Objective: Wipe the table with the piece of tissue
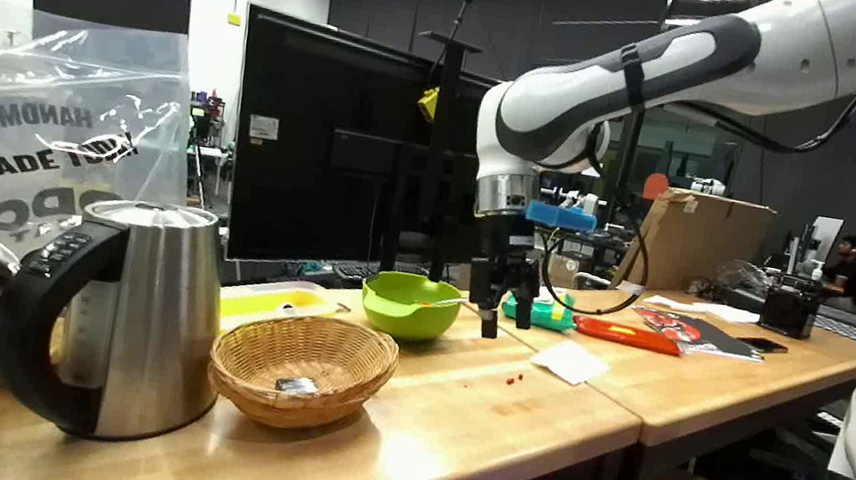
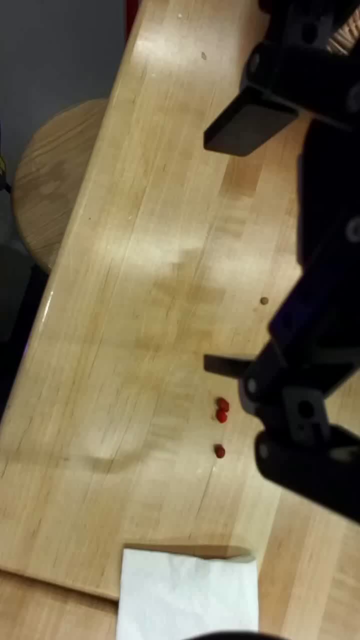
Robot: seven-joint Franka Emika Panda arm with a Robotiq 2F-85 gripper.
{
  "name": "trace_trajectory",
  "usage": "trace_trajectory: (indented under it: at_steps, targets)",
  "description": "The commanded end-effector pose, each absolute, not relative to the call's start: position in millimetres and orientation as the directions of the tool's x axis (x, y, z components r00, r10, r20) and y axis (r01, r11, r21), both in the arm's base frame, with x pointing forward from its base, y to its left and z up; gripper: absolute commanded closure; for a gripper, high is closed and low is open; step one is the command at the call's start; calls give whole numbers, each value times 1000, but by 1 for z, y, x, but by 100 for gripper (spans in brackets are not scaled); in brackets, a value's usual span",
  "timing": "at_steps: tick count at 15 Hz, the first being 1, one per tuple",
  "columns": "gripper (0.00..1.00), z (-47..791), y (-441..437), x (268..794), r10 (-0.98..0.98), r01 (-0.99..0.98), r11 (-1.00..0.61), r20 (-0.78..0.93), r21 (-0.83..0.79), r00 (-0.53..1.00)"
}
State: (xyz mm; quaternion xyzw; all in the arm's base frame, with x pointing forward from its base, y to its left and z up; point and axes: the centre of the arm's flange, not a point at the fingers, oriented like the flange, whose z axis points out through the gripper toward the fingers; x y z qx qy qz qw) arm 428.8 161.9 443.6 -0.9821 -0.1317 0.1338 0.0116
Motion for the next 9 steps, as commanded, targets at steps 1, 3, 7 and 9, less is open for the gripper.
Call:
trace_trajectory:
  at_steps: [1, 3, 7, 9]
  targets:
    - [0, 444, 162, 429, 262, 256, -965, -259, -58, 930]
    - [0, 445, 170, 437, 264, 263, -964, -263, -41, 928]
    - [0, 444, 197, 475, 268, 266, -963, -208, -40, 941]
    - [0, 441, 216, 499, 264, 260, -965, -163, -47, 951]
